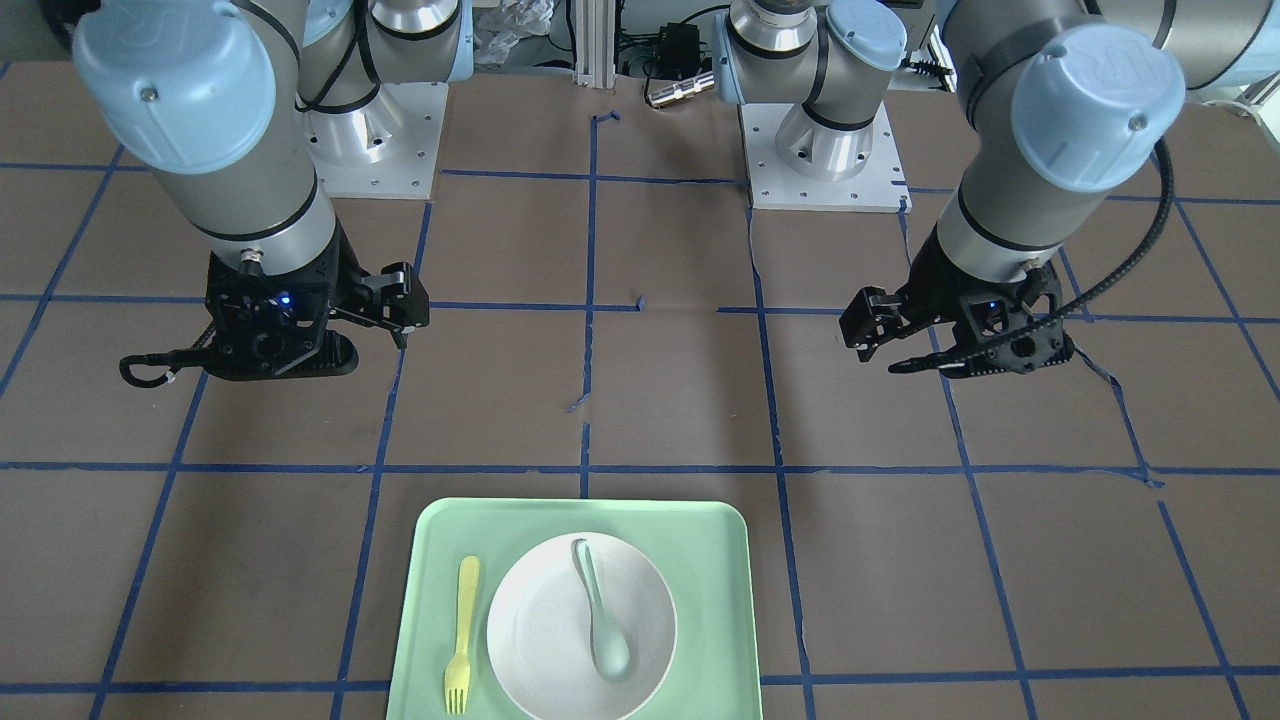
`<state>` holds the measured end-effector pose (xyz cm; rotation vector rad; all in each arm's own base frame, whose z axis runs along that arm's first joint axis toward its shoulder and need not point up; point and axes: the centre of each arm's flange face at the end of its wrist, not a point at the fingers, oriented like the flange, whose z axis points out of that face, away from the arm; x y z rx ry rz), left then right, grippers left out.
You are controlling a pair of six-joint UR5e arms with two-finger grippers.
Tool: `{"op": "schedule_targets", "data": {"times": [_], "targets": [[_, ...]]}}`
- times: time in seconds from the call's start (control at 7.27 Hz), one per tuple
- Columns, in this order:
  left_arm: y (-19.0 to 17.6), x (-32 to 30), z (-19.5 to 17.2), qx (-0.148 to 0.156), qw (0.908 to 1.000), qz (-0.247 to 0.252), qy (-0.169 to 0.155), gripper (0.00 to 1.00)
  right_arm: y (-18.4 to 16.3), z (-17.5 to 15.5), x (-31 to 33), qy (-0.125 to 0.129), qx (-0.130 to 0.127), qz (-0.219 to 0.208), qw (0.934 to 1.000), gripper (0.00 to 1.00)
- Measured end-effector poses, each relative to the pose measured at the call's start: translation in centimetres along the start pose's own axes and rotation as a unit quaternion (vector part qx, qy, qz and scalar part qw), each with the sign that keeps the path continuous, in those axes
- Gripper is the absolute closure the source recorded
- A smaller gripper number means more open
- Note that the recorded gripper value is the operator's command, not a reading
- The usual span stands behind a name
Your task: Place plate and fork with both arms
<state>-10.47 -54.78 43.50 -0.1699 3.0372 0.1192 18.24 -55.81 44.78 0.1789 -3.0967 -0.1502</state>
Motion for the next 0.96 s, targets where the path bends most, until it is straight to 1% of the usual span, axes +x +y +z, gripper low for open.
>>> {"op": "schedule_targets", "data": {"times": [0.14,0.28,0.55,0.96], "targets": [[1.1,1.9,-1.2,0.004,0.9998,0.018,0.001,0.0,0.5,-0.6,-0.3,-0.018,0.004,0.001,0.9998,0.0],[2.2,3.3,-2.4,-0.004,0.9995,0.033,0.003,0.0,0.7,-1.0,-0.4,-0.027,0.007,0.002,0.9996,0.0],[3.9,4.1,-4.5,-0.026,0.9986,0.045,0.004,0.0,1.1,-1.4,-0.7,-0.031,0.009,0.004,0.9995,0.0],[4.3,4.0,-5.2,-0.028,0.9986,0.044,0.007,0.0,1.3,-1.1,-0.7,-0.03,0.006,0.007,0.9995,0.0]]}}
